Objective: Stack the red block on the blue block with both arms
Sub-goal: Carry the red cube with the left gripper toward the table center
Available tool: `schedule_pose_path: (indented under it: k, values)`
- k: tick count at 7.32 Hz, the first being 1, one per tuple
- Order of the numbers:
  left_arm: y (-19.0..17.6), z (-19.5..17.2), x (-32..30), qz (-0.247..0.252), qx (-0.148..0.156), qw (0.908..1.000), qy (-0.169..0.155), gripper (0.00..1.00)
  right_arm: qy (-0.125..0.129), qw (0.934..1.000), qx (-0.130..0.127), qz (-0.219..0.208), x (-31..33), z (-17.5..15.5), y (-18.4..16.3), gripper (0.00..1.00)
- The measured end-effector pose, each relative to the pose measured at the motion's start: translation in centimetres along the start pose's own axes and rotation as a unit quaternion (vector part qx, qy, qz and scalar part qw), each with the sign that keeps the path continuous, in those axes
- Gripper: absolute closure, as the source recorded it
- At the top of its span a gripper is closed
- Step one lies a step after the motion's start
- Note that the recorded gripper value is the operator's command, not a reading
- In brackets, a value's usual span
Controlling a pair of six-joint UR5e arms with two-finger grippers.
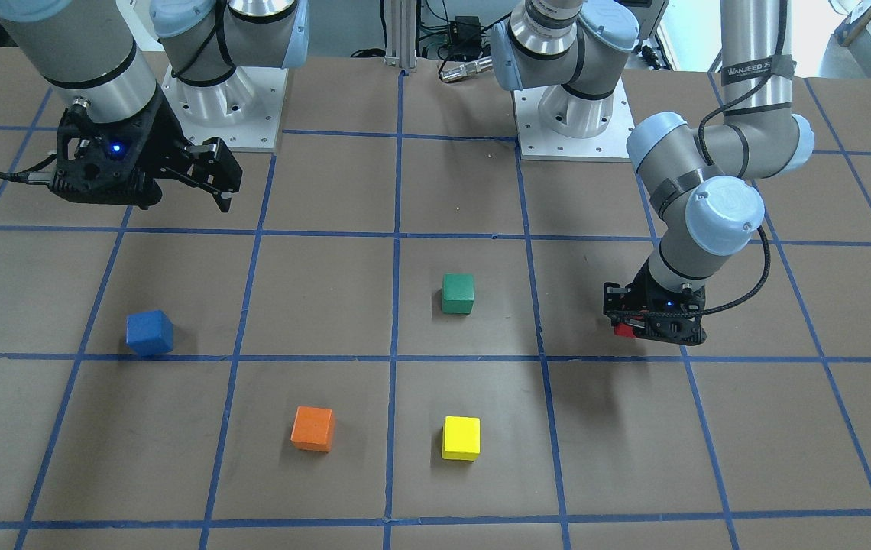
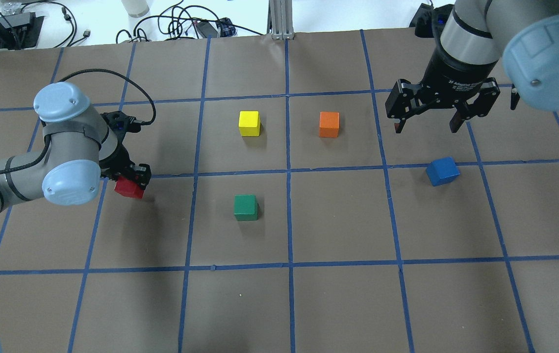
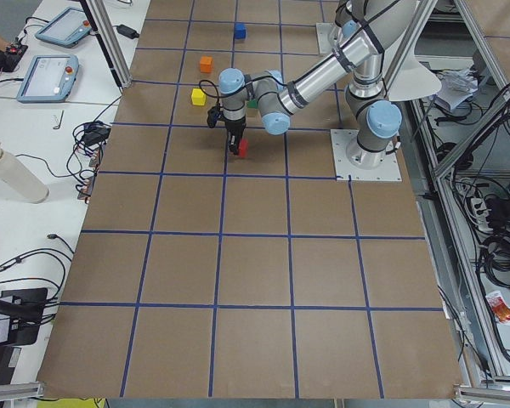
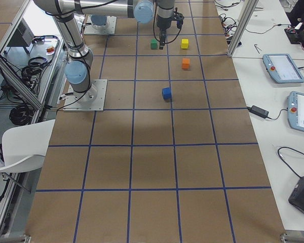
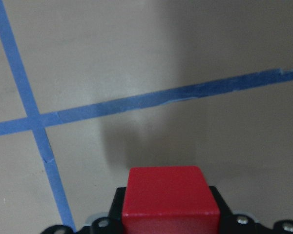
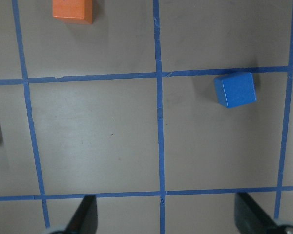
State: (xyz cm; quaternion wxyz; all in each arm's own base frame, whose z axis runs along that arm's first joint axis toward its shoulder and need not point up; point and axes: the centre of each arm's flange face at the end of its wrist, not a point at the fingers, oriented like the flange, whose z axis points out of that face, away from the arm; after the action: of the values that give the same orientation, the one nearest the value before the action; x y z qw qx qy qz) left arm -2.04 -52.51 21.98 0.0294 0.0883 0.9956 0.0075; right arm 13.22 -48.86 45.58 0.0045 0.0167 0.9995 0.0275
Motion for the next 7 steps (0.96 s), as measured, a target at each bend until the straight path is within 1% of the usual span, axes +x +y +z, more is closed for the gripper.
schedule_pose_path:
  k: [2, 3, 5, 7]
  values:
    - [-3.5, -3.1, 5.3, -0.021, 0.030, 0.9993, 0.002, 0.95, 0.000, 1.0000, -0.002, 0.000, 0.0, 0.2, 0.1, 0.00]
    - [-4.8, -3.9, 8.0, -0.037, 0.041, 0.9984, 0.009, 0.95, 0.001, 1.0000, -0.004, 0.001, 0.0, 0.4, 0.1, 0.00]
    - [-7.5, -4.8, 13.7, -0.078, 0.057, 0.9945, 0.041, 0.95, 0.000, 1.0000, -0.007, 0.001, 0.0, 0.7, 0.2, 0.00]
    - [-9.9, -4.9, 20.0, -0.093, 0.064, 0.9920, 0.056, 0.95, 0.000, 1.0000, -0.007, 0.001, 0.0, 0.7, 0.2, 0.00]
